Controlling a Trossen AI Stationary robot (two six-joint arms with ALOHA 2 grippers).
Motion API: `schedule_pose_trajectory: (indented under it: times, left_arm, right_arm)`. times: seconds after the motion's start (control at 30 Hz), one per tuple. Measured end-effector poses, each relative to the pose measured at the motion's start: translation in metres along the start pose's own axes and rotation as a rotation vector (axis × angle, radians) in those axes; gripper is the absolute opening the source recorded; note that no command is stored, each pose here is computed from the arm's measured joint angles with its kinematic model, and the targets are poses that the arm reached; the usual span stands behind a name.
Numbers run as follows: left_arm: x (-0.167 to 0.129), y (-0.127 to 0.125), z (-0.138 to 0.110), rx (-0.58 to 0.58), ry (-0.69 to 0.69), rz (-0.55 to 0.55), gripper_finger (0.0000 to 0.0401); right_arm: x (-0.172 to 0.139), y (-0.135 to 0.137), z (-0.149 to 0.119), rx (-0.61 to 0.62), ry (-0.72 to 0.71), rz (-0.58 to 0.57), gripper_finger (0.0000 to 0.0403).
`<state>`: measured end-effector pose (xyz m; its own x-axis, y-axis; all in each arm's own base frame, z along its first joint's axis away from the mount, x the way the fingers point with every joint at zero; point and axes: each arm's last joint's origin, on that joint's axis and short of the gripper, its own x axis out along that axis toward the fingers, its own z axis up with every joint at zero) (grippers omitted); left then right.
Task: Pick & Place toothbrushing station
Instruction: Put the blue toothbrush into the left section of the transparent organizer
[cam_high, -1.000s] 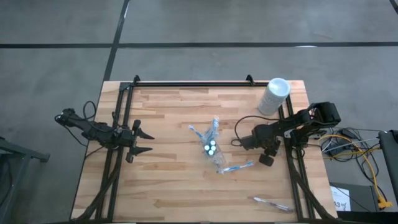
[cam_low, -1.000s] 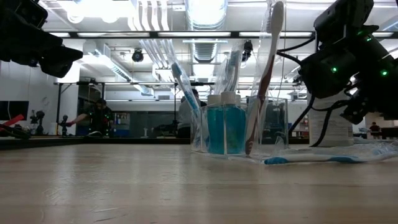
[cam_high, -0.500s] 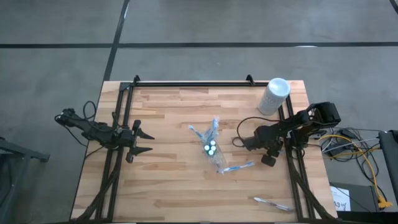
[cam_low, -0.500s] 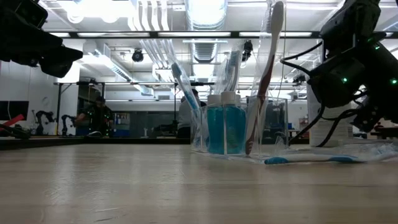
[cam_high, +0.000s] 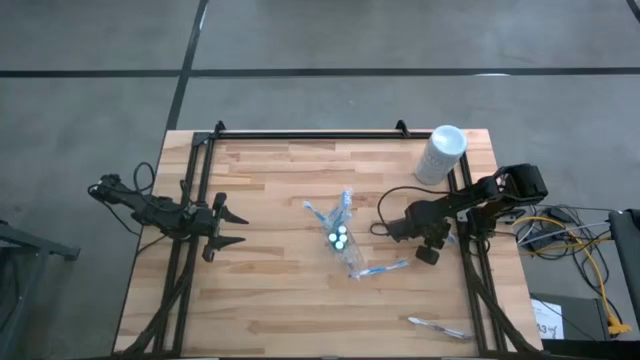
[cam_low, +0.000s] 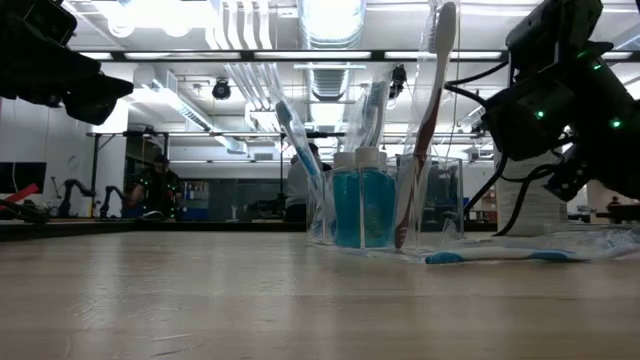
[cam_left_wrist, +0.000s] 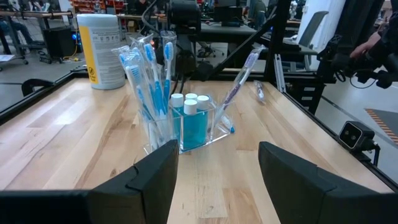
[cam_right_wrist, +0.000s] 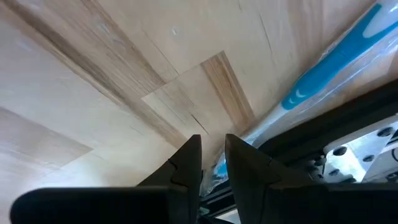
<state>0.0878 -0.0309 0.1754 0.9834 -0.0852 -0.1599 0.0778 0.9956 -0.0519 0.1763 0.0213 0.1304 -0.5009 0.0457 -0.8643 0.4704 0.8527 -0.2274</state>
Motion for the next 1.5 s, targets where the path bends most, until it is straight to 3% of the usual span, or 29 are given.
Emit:
schedule_pose_trajectory:
  times: [0.23,0.63,0.83,1.0,1.23,1.5]
  left_arm:
    - [0.000,0.000,0.000,0.000,0.000,0.000,0.0227]
    - [0.000,0.000,0.000,0.000,0.000,0.000,0.0227]
    - [0.000,0.000,0.000,0.000,0.000,0.000,0.0227]
    - [0.000,0.000,0.000,0.000,0.000,0.000,0.0227]
    - [0.000,0.000,0.000,0.000,0.000,0.000,0.0227]
    - [0.000,0.000,0.000,0.000,0.000,0.000,0.0227]
  right_arm:
    - [0.000,0.000,0.000,0.000,0.000,0.003,0.0076]
    - [0.000,0.000,0.000,0.057,0.002,0.005,0.0149]
    - [0.000,-0.003,-0.001,-0.015,-0.011,-0.057,0.0168]
    - [0.000,-0.004,-0.001,-0.061,-0.036,-0.100,0.0169]
    - [0.005,-0.004,-0.002,-0.061,-0.005,-0.059,0.0165]
    - [0.019,-0.006,-0.004,0.016,0.018,-0.023,0.0134]
